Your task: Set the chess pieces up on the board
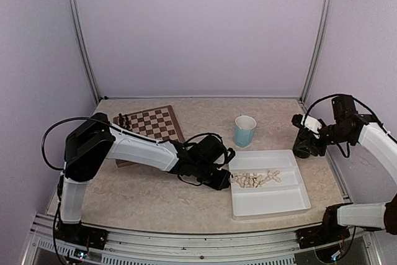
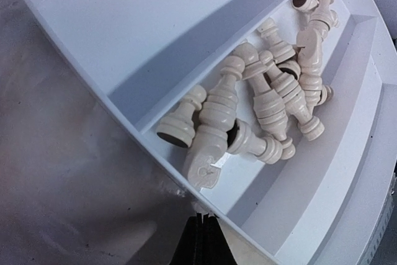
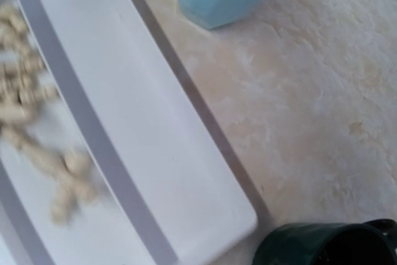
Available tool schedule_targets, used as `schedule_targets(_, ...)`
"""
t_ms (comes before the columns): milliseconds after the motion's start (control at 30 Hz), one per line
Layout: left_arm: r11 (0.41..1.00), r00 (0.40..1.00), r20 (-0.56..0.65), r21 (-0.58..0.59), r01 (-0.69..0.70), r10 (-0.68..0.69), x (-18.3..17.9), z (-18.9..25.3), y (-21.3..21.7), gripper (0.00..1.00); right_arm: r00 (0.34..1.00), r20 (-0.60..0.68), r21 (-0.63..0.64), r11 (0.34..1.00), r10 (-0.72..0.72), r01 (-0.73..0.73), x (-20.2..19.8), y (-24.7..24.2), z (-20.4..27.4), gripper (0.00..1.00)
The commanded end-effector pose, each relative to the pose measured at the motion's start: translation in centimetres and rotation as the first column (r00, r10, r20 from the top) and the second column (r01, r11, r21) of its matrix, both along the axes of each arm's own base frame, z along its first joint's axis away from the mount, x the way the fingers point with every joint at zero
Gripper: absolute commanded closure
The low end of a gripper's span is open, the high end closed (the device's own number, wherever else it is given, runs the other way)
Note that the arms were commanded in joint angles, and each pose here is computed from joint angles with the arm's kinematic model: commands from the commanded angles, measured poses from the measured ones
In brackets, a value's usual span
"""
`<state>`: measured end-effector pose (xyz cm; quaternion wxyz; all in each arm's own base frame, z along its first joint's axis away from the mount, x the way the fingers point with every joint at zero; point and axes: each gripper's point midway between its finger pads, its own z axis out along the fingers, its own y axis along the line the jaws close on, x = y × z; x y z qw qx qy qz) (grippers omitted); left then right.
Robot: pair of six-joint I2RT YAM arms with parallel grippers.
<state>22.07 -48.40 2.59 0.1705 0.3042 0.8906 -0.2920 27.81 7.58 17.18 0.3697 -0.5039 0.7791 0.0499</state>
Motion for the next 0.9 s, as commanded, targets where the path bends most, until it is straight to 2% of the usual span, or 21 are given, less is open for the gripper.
schedule_targets(0,0.997,0.997,-0.004,-0.034,0.076,-0.076,-1.2,0.3,-2.8,0.98,0.999,0.043,0.061,0.998,0.008,-0.011,0.7,0.9,2.0,0.51)
schedule_targets(333,0.984,0.988,0.034,-0.089,0.154,-0.151,-1.4,0.7,-8.0,0.97,0.999,0.028,0.122,0.991,0.044,-0.047,0.4,2.7,1.9,0.51)
schedule_targets(533,0.988,0.987,0.067,-0.038,0.149,-0.146,-1.0,0.7,-7.2,0.93,0.998,0.020,0.153,0.986,0.057,-0.059,0.5,3.4,1.8,0.51)
schedule_targets(633,0.989,0.979,0.139,0.007,0.147,-0.147,-0.5,3.5,-4.7,0.81,0.998,0.027,0.176,0.982,0.058,-0.061,0.7,3.7,1.8,0.51)
schedule_targets(700,0.992,0.978,0.169,0.062,0.110,-0.119,0.5,4.6,-1.9,0.69,0.998,0.029,0.197,0.979,0.057,-0.061,0.9,3.9,1.6,0.51)
schedule_targets(867,0.987,0.962,0.262,0.119,-0.106,0.072,7.3,8.7,5.5,0.53,0.998,0.023,0.270,0.961,0.059,-0.064,1.9,4.8,1.1,0.51)
